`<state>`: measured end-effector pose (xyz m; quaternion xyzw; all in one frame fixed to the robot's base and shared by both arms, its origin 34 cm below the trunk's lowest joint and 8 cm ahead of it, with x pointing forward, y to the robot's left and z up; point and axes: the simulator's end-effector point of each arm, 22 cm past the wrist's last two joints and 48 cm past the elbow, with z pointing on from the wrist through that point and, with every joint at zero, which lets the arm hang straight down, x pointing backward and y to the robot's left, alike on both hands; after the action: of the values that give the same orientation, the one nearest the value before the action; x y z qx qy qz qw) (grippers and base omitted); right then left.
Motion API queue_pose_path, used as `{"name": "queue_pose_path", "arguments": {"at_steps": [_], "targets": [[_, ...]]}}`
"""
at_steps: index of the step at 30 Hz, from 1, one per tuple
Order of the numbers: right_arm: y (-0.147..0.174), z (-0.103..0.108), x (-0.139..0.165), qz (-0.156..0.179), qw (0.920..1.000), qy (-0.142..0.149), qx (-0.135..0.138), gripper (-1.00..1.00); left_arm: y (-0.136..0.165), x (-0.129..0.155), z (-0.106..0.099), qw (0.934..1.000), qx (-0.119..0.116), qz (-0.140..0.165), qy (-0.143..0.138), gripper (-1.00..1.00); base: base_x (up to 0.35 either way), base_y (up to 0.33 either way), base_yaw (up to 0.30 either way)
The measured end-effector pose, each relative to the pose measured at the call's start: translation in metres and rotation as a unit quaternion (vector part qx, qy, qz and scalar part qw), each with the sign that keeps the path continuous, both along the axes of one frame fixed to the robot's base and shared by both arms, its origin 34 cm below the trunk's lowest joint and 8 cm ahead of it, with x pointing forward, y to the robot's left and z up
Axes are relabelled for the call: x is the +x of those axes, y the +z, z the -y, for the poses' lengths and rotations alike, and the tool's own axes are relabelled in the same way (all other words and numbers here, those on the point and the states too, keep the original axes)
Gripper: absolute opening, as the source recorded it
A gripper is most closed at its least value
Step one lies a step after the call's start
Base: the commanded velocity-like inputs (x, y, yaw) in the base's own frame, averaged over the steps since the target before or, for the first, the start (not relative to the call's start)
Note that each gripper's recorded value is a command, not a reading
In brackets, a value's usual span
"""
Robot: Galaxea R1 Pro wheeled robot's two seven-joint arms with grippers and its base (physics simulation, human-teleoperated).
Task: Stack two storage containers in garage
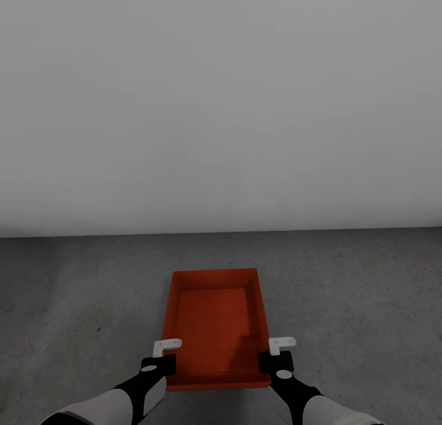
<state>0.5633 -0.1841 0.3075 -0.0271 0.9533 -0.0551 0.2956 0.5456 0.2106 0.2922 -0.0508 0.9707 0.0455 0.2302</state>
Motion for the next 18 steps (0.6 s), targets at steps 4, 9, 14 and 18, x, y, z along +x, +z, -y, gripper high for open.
{"name": "queue_pose_path", "arguments": {"at_steps": [4, 9, 14, 18], "targets": [[0.000, 0.000, 0.000, 0.000, 1.0000, 0.000, 0.000, -1.00, 0.000, 0.000, 0.000, 1.0000, 0.000, 0.000, 0.000, -1.00, 0.000, 0.000, 0.000], [0.000, 0.000, 0.000, 0.000, 1.0000, 0.000, 0.000, -1.00, 0.000, 0.000, 0.000, 1.0000, 0.000, 0.000, 0.000, -1.00, 0.000, 0.000, 0.000], [-0.011, 0.000, -0.003, -0.001, 1.0000, 0.000, 0.000, -1.00, -0.011, -0.002, 0.000, 1.0000, 0.000, -0.001, 0.000, -1.00, 0.000, 0.000, 0.000], [-0.019, 0.000, -0.004, 0.000, 1.0000, 0.000, 0.000, -1.00, -0.019, -0.004, 0.000, 1.0000, 0.000, 0.000, 0.000, -1.00, 0.000, 0.000, 0.000]]}}
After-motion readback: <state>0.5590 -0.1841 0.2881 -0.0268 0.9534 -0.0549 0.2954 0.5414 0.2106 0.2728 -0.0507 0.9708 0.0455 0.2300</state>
